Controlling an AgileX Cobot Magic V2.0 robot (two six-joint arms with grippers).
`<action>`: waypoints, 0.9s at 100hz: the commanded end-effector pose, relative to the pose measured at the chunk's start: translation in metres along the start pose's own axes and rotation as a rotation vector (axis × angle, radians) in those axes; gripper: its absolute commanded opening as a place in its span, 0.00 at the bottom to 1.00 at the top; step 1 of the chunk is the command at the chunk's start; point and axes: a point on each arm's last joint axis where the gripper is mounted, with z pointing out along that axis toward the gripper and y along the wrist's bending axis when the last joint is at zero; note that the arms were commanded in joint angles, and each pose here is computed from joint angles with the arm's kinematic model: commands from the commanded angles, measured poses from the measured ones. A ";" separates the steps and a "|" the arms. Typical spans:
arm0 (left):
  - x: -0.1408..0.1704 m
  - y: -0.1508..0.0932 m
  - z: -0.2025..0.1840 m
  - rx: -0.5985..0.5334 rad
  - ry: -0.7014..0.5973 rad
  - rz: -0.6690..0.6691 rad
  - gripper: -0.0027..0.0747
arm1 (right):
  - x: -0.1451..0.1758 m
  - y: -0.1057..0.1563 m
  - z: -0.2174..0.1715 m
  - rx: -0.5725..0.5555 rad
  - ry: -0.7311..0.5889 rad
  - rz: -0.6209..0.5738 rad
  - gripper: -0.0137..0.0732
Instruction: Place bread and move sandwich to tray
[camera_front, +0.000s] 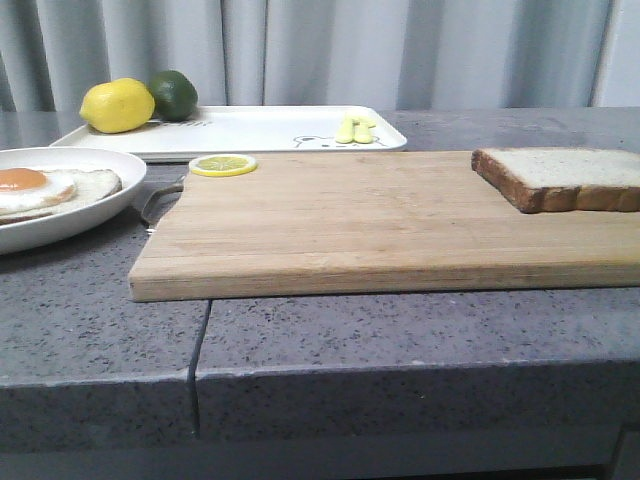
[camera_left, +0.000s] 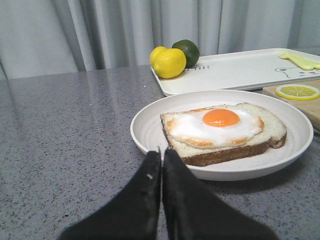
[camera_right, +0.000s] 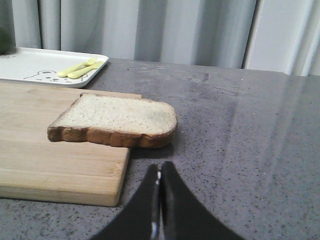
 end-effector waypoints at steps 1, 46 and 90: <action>-0.004 0.001 -0.002 -0.011 -0.090 -0.009 0.01 | -0.007 0.000 -0.002 0.006 -0.095 -0.010 0.08; -0.004 0.001 -0.002 -0.011 -0.090 -0.009 0.01 | -0.007 0.000 -0.002 0.006 -0.095 -0.010 0.08; -0.005 0.001 -0.002 -0.011 -0.105 -0.027 0.01 | -0.014 0.000 -0.003 0.005 -0.160 -0.010 0.08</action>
